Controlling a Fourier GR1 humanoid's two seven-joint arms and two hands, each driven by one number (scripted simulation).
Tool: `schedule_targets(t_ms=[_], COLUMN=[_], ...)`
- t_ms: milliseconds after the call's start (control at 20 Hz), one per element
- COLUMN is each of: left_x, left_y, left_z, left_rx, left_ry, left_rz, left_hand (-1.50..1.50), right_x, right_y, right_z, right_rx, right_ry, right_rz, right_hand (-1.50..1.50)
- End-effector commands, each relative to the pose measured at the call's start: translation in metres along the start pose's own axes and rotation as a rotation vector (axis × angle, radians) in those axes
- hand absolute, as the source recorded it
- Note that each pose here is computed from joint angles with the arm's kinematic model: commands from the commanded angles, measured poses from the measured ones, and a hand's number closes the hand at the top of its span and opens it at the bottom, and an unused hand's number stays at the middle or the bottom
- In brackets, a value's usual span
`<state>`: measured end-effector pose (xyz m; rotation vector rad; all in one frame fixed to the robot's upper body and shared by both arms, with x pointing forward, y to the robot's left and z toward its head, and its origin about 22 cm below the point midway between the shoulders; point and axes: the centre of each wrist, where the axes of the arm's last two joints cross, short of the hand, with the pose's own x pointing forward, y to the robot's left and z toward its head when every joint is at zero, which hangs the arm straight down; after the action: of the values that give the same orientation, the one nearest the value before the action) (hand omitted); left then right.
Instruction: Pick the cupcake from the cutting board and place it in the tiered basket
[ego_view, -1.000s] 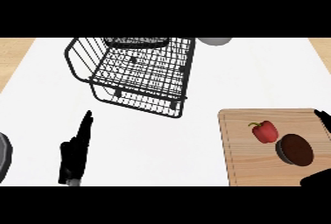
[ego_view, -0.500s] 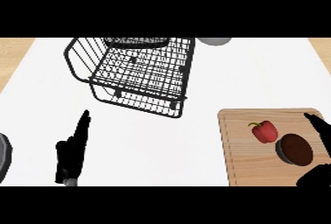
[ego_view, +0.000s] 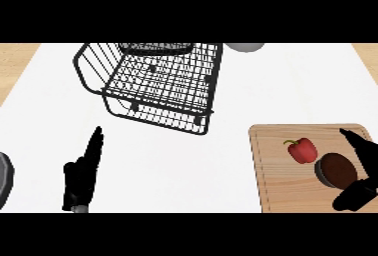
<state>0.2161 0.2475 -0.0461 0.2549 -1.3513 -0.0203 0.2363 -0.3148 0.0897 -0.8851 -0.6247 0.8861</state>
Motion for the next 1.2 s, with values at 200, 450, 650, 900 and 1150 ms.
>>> schedule_targets(t_ms=[200,450,650,900,1150], left_x=[-0.01,-0.012,-0.017,0.0,-0.013], left_y=[-0.003,-0.004,-0.001,0.0,-0.021], left_z=[0.005,0.006,0.003,0.011,0.007], left_rx=[-0.013,-0.002,-0.016,-0.001,-0.005], left_ry=[0.057,0.07,0.046,0.05,0.043], left_rz=[-0.008,-0.006,-0.002,-0.01,-0.009], left_hand=[0.0,0.0,0.0,0.0,0.0], right_x=[0.002,-0.015,-0.001,-0.032,-0.016], right_y=[0.003,0.021,0.019,0.04,0.035], right_z=[-0.019,-0.03,-0.024,-0.033,-0.043], right_rx=[0.072,0.088,0.102,0.108,0.072], right_ry=[0.029,0.048,0.058,0.042,-0.052], right_rz=[-0.002,-0.009,0.001,-0.001,-0.028], right_hand=[-1.5,-1.5,-1.5,1.5,1.5])
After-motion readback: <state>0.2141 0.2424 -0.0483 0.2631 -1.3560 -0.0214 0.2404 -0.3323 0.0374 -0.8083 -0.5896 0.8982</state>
